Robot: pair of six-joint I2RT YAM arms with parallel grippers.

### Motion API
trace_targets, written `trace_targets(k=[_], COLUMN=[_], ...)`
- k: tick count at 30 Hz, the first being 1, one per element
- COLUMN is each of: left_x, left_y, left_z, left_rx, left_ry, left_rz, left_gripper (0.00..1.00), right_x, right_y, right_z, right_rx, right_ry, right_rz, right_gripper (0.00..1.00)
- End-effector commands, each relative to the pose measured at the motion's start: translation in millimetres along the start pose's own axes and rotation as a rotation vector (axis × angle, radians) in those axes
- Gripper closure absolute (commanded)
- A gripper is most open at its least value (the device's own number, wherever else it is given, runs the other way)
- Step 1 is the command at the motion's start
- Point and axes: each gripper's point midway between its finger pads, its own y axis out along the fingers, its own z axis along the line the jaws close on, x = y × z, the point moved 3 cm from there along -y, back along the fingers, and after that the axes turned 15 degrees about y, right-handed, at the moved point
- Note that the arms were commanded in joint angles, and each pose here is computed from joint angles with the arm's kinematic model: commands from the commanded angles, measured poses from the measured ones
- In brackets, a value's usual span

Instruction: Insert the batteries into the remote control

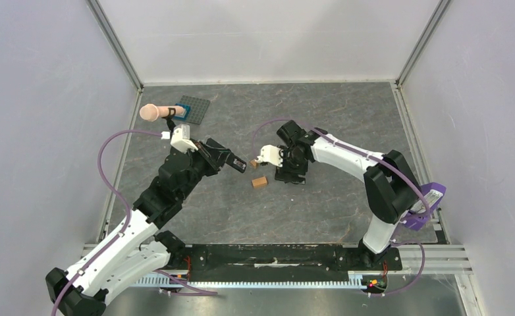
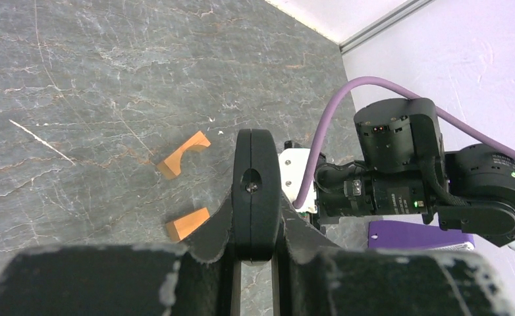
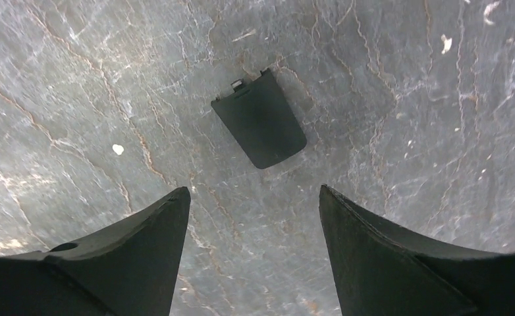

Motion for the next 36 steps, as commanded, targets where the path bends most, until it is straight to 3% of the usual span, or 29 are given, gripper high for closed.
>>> trace_targets(k=[1, 19, 23, 30, 36], left_x=[28.8, 36.2, 39.2, 38.4, 34.4], left_y=[-5.1, -2.9, -2.8, -1.8, -1.1], left_z=[-4.8, 3.4, 4.7, 5.9, 6.3], left_rx=[0.012, 0.053, 0.062, 0.066, 0.060], left_ry=[-0.010, -0.014, -0.016, -0.023, -0.037], left_rz=[-0.090, -0.105, -0.104, -0.097, -0.088], left_gripper=[0.98, 0.98, 0.98, 0.98, 0.98], right_x=[18.7, 4.3, -3.7, -22.9, -37.8], right_y=[1.5, 51.4, 58.7, 71.3, 72.2], right_z=[-7.3, -25.7, -21.2, -6.7, 3.8], right_rx=[0.052, 0.151, 0.173, 0.222, 0.230], right_ry=[-0.180, -0.232, -0.233, -0.206, -0.142], right_rz=[-0.035, 0.038, 0.047, 0.073, 0.096], right_gripper=[0.25, 0.31, 0.36, 0.57, 0.62])
